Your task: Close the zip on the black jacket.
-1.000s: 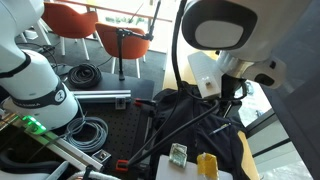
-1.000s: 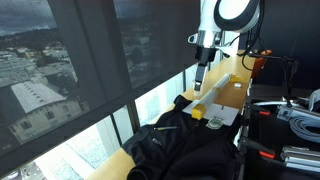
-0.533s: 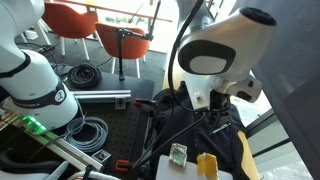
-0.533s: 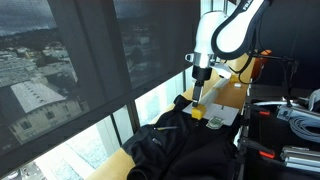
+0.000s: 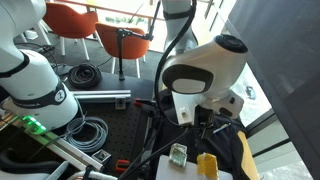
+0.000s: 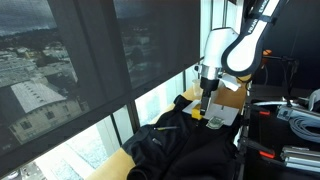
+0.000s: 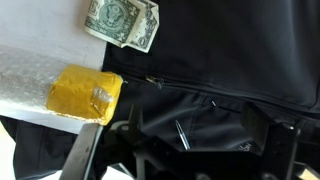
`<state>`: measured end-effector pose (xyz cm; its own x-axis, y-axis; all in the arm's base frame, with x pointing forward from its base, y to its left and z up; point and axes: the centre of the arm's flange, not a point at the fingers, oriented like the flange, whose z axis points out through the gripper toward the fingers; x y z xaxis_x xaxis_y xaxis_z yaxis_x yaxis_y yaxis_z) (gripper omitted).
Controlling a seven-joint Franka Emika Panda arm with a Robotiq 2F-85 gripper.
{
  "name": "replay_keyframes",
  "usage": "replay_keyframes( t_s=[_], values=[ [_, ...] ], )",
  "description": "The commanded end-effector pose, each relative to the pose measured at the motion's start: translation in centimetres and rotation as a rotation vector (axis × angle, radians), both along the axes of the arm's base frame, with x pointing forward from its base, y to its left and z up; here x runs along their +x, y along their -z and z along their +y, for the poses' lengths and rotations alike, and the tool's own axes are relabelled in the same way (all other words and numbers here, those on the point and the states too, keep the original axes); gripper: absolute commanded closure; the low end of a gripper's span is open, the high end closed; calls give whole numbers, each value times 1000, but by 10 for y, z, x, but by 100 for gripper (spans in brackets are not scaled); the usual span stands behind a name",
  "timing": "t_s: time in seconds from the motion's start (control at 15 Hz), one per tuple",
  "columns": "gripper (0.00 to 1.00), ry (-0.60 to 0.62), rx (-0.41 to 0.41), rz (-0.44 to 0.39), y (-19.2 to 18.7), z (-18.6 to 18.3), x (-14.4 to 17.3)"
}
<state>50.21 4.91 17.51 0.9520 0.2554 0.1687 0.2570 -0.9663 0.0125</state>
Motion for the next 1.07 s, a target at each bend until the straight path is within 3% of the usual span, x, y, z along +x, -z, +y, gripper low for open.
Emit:
replay_keyframes(
  t_s=[0.0, 0.4, 1.0],
  values=[
    [0, 5, 2, -8, 24, -18, 0],
    [0, 24, 16, -17, 49, -41, 27],
    [0, 2, 54, 1, 76, -12, 50]
  ],
)
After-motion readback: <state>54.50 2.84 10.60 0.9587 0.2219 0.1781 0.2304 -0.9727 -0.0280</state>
